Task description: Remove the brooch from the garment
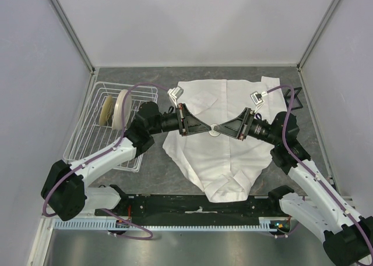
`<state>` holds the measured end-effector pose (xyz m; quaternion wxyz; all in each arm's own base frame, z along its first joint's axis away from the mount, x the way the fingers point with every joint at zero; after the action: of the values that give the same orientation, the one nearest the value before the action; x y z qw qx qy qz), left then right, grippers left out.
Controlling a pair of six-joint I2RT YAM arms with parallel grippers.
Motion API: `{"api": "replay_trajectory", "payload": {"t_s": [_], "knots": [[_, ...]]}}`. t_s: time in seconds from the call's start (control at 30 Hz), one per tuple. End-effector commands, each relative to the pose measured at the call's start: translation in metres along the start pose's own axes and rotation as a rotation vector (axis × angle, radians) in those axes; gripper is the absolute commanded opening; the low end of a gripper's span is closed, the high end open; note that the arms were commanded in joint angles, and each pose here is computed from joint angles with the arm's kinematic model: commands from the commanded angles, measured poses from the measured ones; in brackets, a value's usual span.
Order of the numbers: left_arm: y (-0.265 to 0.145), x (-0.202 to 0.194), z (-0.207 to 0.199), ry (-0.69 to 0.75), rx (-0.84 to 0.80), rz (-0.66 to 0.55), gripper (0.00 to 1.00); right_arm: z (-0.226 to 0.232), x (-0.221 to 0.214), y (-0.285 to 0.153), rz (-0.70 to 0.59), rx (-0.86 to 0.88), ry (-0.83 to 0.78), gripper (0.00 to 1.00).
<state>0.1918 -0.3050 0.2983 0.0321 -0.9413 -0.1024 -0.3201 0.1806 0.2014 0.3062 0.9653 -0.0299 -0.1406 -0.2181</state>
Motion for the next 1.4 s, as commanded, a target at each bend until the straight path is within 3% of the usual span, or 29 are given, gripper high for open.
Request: {"api": "replay_trajectory", "payload": {"t_s": [0.0, 0.23, 0.77, 1.37], "knots": [[-0.004, 0.0, -0.005, -0.011, -0.037, 0.005, 0.02, 0.024, 0.002, -0.001, -0.013, 0.077, -0.058, 0.45], [-0.005, -0.002, 0.0, -0.029, -0.031, 0.005, 0.02, 0.022, 0.0, -0.002, -0.012, 0.083, -0.06, 0.36], [-0.004, 0.001, -0.005, -0.03, -0.051, 0.011, 0.02, 0.009, -0.001, 0.004, 0.001, 0.045, -0.057, 0.31], [-0.003, 0.004, -0.009, -0.024, -0.051, 0.02, 0.02, -0.011, -0.008, 0.01, 0.029, -0.039, -0.088, 0.16]]}}
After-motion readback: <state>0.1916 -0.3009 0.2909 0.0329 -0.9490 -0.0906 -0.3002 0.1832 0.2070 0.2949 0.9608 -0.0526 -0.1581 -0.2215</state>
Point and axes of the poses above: each gripper's point midway between its finger pads, its own y axis out along the fingers, its own z axis along the line the jaws close on, x = y × z, the point moved 4 cm from there along -y, back along the fingers, and after that the axes turned 15 degrees about y, right-handed, at the moved point
